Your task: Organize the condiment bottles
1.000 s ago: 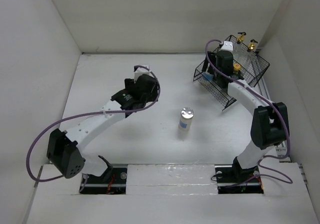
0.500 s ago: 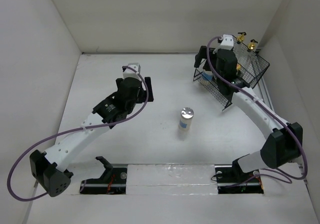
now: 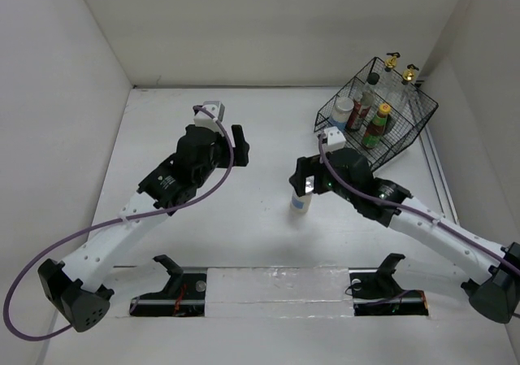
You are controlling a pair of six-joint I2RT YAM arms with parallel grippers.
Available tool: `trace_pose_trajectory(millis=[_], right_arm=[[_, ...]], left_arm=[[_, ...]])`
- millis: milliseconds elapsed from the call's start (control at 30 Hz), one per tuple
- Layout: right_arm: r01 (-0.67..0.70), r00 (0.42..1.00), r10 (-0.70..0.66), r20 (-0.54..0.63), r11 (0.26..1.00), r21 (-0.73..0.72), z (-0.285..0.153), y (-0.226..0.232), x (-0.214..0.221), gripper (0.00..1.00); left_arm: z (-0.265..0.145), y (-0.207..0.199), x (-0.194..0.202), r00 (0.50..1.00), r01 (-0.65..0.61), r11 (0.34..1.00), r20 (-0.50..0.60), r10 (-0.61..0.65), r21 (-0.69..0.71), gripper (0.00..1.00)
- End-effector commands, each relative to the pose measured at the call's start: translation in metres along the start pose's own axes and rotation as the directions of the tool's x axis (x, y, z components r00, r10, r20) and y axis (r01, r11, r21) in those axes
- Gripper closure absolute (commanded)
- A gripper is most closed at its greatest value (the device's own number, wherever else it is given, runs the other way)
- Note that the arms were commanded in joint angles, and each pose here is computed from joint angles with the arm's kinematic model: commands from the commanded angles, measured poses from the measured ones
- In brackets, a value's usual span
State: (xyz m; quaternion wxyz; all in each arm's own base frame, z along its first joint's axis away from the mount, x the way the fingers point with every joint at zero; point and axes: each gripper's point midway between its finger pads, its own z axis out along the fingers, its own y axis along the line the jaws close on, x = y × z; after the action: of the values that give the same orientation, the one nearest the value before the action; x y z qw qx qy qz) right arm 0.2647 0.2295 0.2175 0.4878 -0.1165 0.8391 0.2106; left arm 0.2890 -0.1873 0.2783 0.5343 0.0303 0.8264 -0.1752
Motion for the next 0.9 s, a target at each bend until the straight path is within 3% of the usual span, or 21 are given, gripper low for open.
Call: trace_pose_trajectory(millis=[0,133,333,533,633,667,733,867], right_arm=[[-0.032,0.996,0.029,-0.084,0.999,-0.027,-0.020,0.008,0.021,0.00],[0.006,0.992,0.005,-0.125,0.996,0.086,-0.017,-0.007,0.036,0.00],[0.028,0.978,-0.013,-0.207,0.997,0.066,0.004,0.001,0.061,0.00],[0.041,0.990,-0.021,-0.139,0.989,0.142,0.027,-0.008,0.051,0.03],[0.046,0.992,-0.024,-0.127,0.984,0.173,0.035,-0.011,0.049,0.14],[0.047,0.992,-0.025,-0.120,0.981,0.187,0.035,-0.013,0.047,0.24],[0.051,0.994,-0.028,-0.103,0.974,0.223,0.037,-0.019,0.045,0.33],[-0.022,0.999,0.010,0.052,0.971,0.239,0.019,-0.019,0.001,0.40]], left_arm=[[-0.001,-0.004,-0.006,1.000,-0.004,1.000,0.027,0.003,0.028,0.19],[-0.004,-0.004,-0.008,0.999,-0.001,1.000,0.035,0.000,0.031,0.19],[-0.003,-0.003,-0.004,1.000,-0.004,1.000,0.027,0.003,0.028,0.19],[-0.003,-0.003,-0.004,1.000,-0.004,1.000,0.027,0.003,0.028,0.19],[-0.003,-0.003,-0.004,1.000,-0.004,1.000,0.027,0.003,0.028,0.19],[-0.003,-0.003,-0.004,1.000,-0.004,1.000,0.027,0.003,0.028,0.19],[-0.003,-0.003,-0.004,1.000,-0.004,1.000,0.027,0.003,0.028,0.19],[-0.003,-0.003,-0.004,1.000,-0.004,1.000,0.027,0.003,0.028,0.19]])
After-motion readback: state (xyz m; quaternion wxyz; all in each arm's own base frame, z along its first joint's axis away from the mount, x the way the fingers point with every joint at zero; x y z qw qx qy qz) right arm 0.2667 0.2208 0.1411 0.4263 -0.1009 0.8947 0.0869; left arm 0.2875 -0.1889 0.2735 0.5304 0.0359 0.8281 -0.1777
